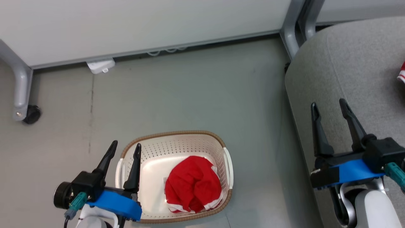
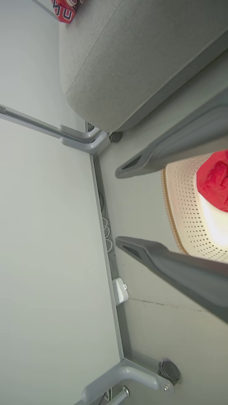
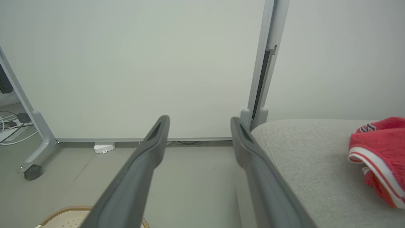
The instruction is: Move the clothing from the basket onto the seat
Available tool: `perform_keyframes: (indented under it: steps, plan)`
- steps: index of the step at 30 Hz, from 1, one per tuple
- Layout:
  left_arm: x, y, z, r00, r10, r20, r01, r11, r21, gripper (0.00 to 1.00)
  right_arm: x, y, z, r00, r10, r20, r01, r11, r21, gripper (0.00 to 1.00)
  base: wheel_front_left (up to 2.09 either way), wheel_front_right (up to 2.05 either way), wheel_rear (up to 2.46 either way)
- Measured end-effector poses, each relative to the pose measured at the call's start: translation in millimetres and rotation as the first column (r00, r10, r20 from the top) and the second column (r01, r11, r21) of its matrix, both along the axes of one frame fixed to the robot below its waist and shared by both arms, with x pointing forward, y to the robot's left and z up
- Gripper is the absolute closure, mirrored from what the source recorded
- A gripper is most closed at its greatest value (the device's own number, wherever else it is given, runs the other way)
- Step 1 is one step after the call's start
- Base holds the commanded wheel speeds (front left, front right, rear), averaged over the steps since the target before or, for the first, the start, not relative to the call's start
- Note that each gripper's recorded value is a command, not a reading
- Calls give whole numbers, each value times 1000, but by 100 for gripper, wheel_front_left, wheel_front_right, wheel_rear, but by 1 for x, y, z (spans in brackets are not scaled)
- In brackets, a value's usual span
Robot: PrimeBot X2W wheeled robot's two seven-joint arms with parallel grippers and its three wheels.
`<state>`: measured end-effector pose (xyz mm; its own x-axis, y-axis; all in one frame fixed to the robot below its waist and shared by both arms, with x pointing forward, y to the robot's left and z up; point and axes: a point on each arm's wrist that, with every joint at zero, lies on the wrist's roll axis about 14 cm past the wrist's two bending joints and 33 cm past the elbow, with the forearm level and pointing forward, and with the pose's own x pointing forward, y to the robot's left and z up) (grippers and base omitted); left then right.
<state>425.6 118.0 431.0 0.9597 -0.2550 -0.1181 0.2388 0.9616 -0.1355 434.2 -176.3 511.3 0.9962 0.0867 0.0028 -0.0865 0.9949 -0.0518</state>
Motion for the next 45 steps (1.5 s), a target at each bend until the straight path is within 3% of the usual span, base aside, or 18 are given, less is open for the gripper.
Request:
perform_keyframes:
  steps: [5,11,21,29,43,44,45]
  plan:
    - [23,-32,-46,989,-110,-102,111,994,7,0,28,-5,-15,1000,-9,-8,9,1000,-3,0,0,0,0]
    - [39,-67,-114,942,-227,-249,232,973,-8,0,53,-12,-49,999,-20,-45,20,1000,0,0,0,0,0]
    - [17,-118,-225,783,-393,-482,407,910,-80,0,70,-27,-108,991,-45,-122,47,999,11,0,0,0,0]
    - [-4,-142,-288,661,-423,-620,425,892,-155,0,64,-38,-153,975,-66,-213,60,998,-33,0,0,0,0]
    - [-13,-162,-329,562,-431,-706,410,886,-216,0,55,-40,-182,959,-67,-275,58,997,-42,0,0,0,0]
    - [-14,-164,-329,558,-437,-706,416,883,-218,56,55,-41,-183,958,-68,-277,58,997,-43,0,0,0,0]
    - [-15,-165,-330,552,-440,-708,422,880,-218,100,55,-41,-183,959,-68,-276,59,997,-43,0,0,0,0]
